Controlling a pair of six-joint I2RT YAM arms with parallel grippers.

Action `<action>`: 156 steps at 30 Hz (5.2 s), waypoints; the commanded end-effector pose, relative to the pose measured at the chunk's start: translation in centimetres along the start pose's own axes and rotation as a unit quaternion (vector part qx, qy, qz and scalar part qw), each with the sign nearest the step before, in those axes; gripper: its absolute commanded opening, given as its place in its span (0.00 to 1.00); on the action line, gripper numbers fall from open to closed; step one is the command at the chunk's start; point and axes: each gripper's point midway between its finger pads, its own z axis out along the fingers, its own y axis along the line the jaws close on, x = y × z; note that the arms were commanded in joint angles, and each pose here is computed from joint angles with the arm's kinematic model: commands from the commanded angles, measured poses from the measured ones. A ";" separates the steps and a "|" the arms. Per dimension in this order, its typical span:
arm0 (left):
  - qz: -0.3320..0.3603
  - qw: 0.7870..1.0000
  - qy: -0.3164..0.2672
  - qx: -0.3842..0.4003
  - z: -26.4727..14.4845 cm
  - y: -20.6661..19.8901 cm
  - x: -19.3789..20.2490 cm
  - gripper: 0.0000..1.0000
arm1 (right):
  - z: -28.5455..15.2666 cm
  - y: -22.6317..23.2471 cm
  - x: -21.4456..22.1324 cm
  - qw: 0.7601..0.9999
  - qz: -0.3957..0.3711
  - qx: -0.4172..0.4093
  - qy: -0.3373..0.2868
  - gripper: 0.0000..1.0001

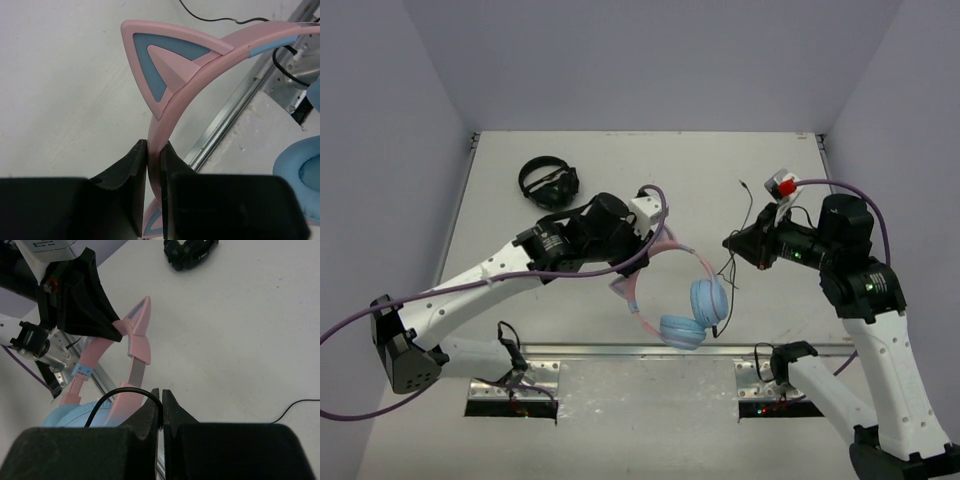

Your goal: Wrap the headphones

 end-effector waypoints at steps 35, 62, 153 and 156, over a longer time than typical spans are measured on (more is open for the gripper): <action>0.041 0.990 -0.126 0.054 -1.9 -4.2 -8.0 0.00 | 5.5 -5.2 7.6 0.967 0.060 0.176 0.176 0.01; -0.108 0.946 -0.304 0.038 -15.6 -3.6 -16.3 0.01 | 13.1 4.9 0.8 0.970 0.128 -0.193 -0.067 0.58; -0.040 0.989 -0.134 -0.051 -0.5 2.5 -0.5 0.00 | 8.0 -3.1 -6.0 0.917 -0.272 0.263 0.122 0.01; -0.037 0.988 -0.138 -0.063 -1.0 2.9 -0.8 0.01 | 8.3 -2.6 -4.9 0.926 -0.257 0.241 0.135 0.01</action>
